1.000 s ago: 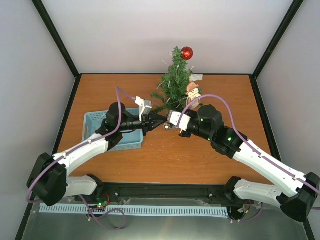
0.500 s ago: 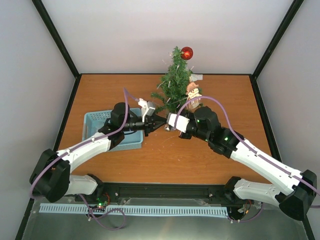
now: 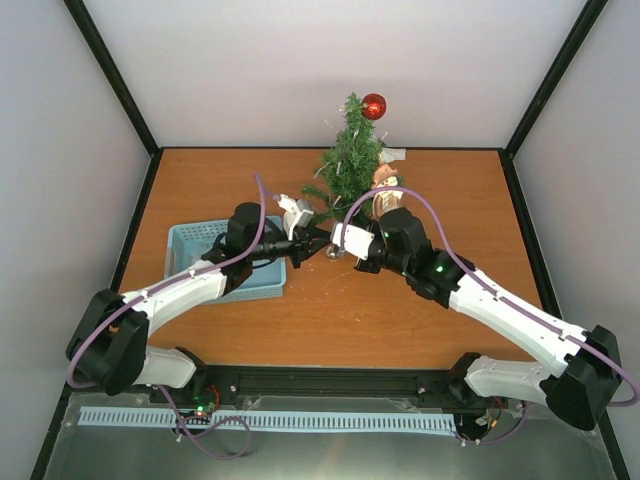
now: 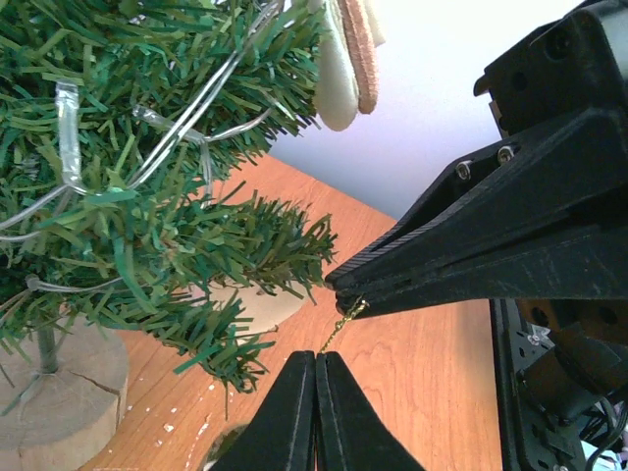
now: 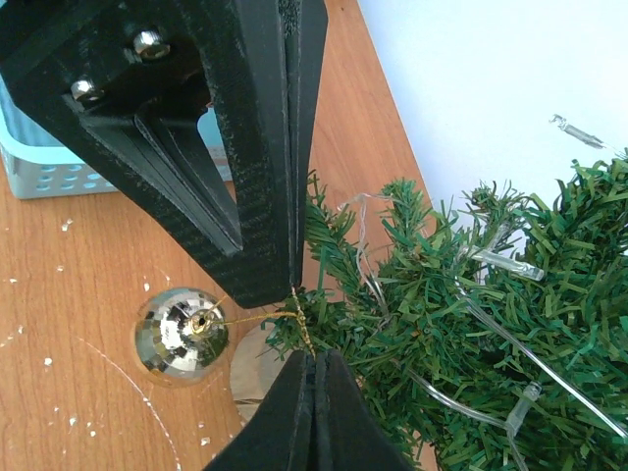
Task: Decorate the small christmas tree
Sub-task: Hang the decoration item on the Christmas tree.
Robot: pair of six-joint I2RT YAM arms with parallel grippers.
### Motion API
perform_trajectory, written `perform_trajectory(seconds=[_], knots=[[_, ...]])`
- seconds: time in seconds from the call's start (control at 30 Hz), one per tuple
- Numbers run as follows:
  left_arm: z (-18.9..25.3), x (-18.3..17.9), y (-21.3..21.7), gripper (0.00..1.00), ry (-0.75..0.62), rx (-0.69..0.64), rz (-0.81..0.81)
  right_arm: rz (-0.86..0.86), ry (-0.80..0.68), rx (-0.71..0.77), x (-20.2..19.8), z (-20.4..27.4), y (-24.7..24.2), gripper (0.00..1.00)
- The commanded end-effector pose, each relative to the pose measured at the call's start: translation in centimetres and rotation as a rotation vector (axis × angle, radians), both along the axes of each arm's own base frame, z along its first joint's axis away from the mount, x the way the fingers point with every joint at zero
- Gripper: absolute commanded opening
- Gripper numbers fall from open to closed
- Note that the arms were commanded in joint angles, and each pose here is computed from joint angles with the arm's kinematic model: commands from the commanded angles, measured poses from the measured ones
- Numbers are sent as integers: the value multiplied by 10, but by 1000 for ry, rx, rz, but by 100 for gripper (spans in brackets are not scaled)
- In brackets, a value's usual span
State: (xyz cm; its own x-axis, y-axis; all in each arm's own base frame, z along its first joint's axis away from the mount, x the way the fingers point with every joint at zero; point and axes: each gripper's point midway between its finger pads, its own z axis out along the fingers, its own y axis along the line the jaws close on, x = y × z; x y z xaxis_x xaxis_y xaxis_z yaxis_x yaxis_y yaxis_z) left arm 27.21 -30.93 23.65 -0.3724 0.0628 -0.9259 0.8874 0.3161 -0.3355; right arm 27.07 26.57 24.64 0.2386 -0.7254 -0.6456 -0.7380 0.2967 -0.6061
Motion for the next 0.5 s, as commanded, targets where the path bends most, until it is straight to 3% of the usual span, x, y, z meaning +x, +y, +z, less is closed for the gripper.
perform_trajectory(seconds=[0.0,0.47], knots=[[9,19,3,1,-27,3,65,-31,-44,0,12,6,-3,3],[6,32,10,1,21,12,132,-39,-65,-48,23,-1,0,3]])
